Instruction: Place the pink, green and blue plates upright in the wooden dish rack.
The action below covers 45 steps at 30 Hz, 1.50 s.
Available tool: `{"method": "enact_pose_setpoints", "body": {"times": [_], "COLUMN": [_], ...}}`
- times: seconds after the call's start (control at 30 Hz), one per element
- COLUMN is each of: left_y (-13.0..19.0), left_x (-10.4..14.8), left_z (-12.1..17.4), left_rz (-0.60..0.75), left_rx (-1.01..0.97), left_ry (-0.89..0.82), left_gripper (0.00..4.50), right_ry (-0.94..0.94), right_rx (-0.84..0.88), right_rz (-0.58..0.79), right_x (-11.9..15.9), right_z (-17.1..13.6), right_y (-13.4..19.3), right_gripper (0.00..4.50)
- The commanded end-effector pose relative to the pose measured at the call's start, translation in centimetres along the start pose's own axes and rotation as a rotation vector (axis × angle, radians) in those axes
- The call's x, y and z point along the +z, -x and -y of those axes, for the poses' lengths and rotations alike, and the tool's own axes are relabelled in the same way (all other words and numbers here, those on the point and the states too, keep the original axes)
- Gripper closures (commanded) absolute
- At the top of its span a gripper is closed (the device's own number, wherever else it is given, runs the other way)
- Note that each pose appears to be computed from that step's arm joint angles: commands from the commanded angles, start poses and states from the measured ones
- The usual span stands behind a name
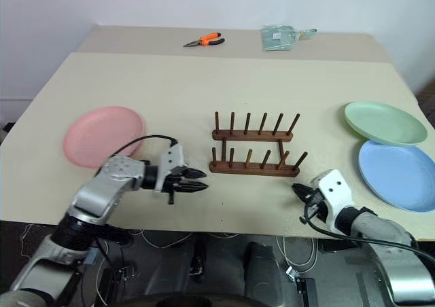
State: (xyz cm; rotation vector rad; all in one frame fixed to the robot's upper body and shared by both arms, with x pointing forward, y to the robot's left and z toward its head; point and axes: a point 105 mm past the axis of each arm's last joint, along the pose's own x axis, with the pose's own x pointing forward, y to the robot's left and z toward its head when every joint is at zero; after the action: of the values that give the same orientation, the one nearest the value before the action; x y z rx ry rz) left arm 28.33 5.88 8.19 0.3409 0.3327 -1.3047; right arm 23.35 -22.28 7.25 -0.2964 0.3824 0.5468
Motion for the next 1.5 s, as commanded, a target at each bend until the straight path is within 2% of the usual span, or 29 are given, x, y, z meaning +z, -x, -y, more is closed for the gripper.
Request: {"method": "enact_pose_setpoints", "body": {"times": [0.03, 0.23, 0.47, 0.67, 0.73, 0.77, 0.8, 0.93, 0.97, 1.0, 1.17, 1.2, 1.3, 1.4, 1.5], "left_y": [-1.8, -2.9, -4.0, -3.8, -2.9, -2.5, -1.6, 3.2, 4.8, 6.7, 17.1, 19.6, 25.3, 28.0, 27.9], "left_x": [0.4, 0.3, 1.2, 1.4, 1.3, 1.4, 1.6, 3.4, 3.8, 3.9, 3.2, 2.7, 0.1, -2.7, -4.7], "left_z": [-0.7, -4.6, -6.2, -7.0, -6.8, -6.7, -6.8, -8.3, -9.2, -10.4, -16.3, -16.8, -16.8, -15.3, -14.2], "left_rz": [-0.005, 0.008, 0.039, 0.053, 0.068, 0.076, 0.096, 0.219, 0.249, 0.271, 0.26, 0.266, 0.226, 0.13, 0.116], "left_rx": [0.095, 0.338, 0.375, 0.398, 0.386, 0.382, 0.387, 0.486, 0.55, 0.638, 1.247, 1.38, 1.669, 1.819, 1.811], "left_ry": [-0.03, 0.017, 0.032, 0.037, 0.038, 0.041, 0.044, 0.091, 0.101, 0.116, 0.155, 0.199, 0.32, 0.407, 0.544], "left_gripper": [3.11, 3.11, 3.11, 3.11, 3.15, 2.59, 2.23, 0.3, 0.0, 0.0, 0.0, 0.0, 0.0, 0.0, 0.0], "right_ry": [0.039, 0.1, 0.1, 0.1, 0.096, 0.097, 0.101, 0.122, 0.129, 0.14, 0.157, 0.153, 0.153, 0.169, 0.175], "right_rx": [-0.019, -0.181, -0.275, -0.26, -0.206, -0.186, -0.161, -0.091, -0.075, -0.065, -0.015, 0.014, 0.106, 0.126, 0.124], "right_rz": [-0.002, 0.013, 0.084, 0.107, 0.12, 0.124, 0.13, 0.15, 0.154, 0.159, 0.178, 0.182, 0.198, 0.234, 0.247], "right_x": [-0.1, 0.9, 3.6, 4.4, 4.6, 4.6, 4.8, 5.2, 5.3, 5.4, 6.1, 6.3, 7.1, 8.4, 9.0], "right_z": [0.0, 2.8, 5.5, 5.8, 5.1, 4.7, 4.3, 2.6, 2.2, 1.9, 1.0, 0.7, -0.4, -0.7, -0.5], "right_y": [-1.2, -3.9, -6.3, -6.3, -5.8, -5.6, -5.3, -4.4, -4.3, -4.3, -4.6, -4.6, -4.3, -4.2, -4.3], "right_gripper": [4.5, 4.5, 4.5, 4.5, 4.0, 3.72, 3.27, 1.33, 0.73, 0.29, 0.29, 0.13, 0.13, 0.13, 0.13]}}
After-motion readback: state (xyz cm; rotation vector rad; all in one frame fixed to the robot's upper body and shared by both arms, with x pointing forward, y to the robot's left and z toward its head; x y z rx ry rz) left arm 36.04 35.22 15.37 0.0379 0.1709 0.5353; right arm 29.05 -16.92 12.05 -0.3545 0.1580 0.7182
